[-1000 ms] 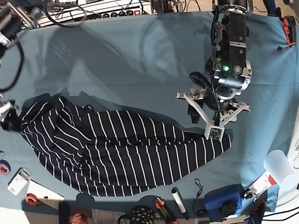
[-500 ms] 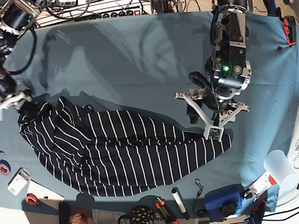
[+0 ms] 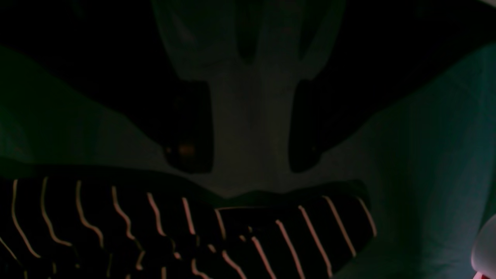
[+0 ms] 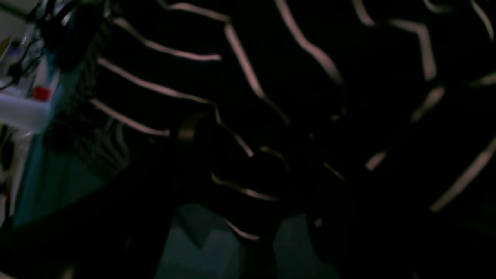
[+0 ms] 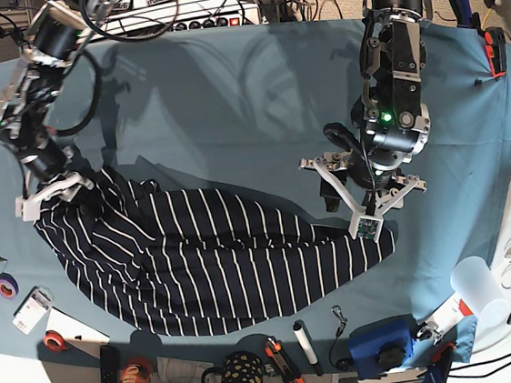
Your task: Layout the t-shirt on the table in an organized manner, then fold the t-shirt properly
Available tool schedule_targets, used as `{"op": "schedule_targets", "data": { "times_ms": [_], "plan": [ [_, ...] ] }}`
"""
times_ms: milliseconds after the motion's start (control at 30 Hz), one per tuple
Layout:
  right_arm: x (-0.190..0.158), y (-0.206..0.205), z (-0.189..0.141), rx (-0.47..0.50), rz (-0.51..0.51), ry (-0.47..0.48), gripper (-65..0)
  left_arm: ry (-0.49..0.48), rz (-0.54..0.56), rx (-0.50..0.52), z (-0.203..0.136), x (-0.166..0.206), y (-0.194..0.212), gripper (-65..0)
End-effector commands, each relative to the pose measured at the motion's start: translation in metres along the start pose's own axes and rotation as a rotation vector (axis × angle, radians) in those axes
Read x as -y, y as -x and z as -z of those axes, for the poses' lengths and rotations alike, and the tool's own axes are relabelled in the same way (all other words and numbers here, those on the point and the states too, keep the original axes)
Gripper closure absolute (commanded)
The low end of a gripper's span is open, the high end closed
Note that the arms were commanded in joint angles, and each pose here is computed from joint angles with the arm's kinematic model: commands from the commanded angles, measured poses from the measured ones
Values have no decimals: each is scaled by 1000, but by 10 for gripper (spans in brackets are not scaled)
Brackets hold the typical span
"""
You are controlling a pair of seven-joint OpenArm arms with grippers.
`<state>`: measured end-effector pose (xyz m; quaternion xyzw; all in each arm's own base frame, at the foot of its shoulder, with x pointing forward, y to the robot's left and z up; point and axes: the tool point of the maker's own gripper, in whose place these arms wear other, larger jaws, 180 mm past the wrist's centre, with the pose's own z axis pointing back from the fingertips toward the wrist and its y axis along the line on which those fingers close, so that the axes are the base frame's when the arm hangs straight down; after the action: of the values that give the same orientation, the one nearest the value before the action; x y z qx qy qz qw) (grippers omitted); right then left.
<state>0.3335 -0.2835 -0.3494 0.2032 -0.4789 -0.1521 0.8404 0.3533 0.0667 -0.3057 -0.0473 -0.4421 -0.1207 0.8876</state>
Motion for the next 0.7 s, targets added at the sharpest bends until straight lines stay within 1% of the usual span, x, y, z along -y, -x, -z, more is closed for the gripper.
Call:
{"op": "schedule_targets", "data": {
  "times_ms": [0,133,300,433,533,667],
  "plan": [
    [-2,-22,-1,64,-20,-5,-303,0,2,56,-3,0,-16,-317],
    [3,-22,-1,71,-24,28,-303,0,2,56,-3,0,-16,-317],
    [18,-24,-11,80,12,69,-303,0,1,55,-3,0,-16,-317],
    [37,-33,-26,130,43,114,-303,0,1,56,-3,0,-16,-317],
    [34,-34,-24,120,28,107,-303,1,1,57,-3,0,-16,-317],
    [17,-30,-11,97,-8,64,-303,1,1,56,-3,0,-16,-317]
  ]
}}
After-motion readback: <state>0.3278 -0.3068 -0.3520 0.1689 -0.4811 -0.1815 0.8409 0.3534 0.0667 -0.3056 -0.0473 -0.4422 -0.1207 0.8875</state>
